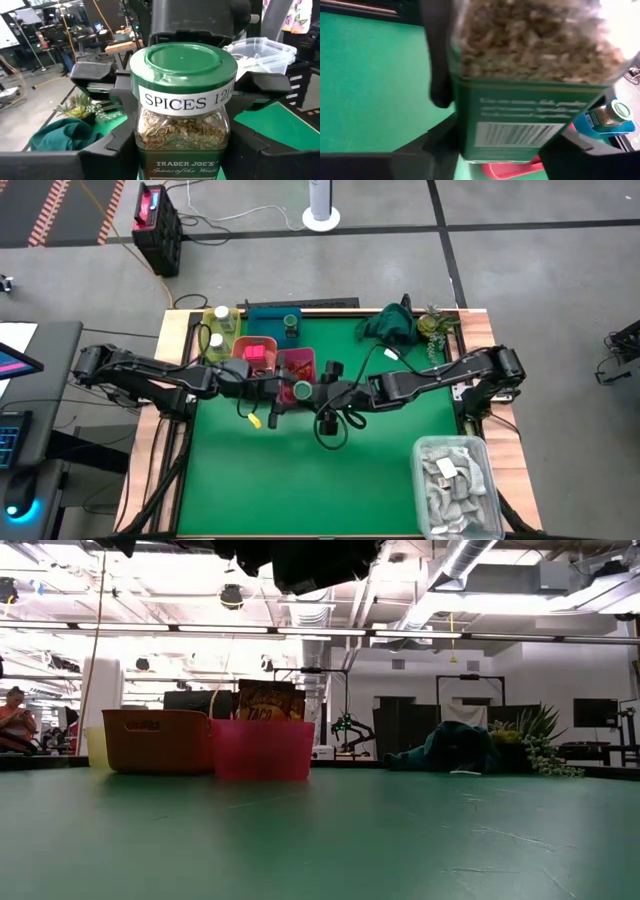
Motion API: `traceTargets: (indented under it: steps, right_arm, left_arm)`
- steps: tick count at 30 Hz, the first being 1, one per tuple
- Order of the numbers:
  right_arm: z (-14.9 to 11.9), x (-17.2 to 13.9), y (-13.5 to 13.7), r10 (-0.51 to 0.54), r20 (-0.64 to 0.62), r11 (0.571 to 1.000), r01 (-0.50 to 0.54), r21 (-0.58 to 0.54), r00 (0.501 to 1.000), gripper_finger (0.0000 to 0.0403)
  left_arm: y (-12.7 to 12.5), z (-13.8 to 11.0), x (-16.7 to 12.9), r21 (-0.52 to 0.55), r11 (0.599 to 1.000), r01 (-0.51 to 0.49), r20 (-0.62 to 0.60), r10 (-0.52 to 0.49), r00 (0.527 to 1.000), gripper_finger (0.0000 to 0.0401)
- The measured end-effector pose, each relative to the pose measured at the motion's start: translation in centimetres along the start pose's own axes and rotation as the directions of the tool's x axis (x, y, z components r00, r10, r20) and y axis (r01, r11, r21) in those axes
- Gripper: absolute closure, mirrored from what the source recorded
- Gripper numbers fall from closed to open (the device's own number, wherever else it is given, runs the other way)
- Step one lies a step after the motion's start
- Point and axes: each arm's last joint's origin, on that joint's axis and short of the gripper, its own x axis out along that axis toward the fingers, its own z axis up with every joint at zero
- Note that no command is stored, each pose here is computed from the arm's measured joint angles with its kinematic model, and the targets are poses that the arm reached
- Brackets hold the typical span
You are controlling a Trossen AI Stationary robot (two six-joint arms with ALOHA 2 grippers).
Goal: Sort spices by type
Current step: Put the green seasoning bottle into the blue bin
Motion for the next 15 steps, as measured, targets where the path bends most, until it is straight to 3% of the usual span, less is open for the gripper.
traceTargets:
  steps: [2, 6, 15]
  right_arm:
    - [-0.1, 0.0, 0.0, 0.0, -0.006, 1.0, 0.0, 0.002, 1.0, 0.0184]
    - [-0.3, 0.0, 0.0, 0.0, -0.032, 1.0, 0.0, 0.0, 0.999, 0.0184]
    - [-1.1, 0.1, -0.6, -0.018, -0.109, 0.999, 0.022, 0.033, 0.994, 0.0184]
  left_arm:
    - [0.0, 0.0, 0.0, 0.003, 1.0, -0.002, -0.005, 0.002, 1.0, 0.02]
    - [0.0, -0.1, 0.0, -0.008, 1.0, -0.024, -0.017, 0.024, 1.0, 0.0194]
    - [0.4, 1.2, -1.3, -0.004, 0.998, -0.056, 0.029, 0.056, 0.998, 0.0122]
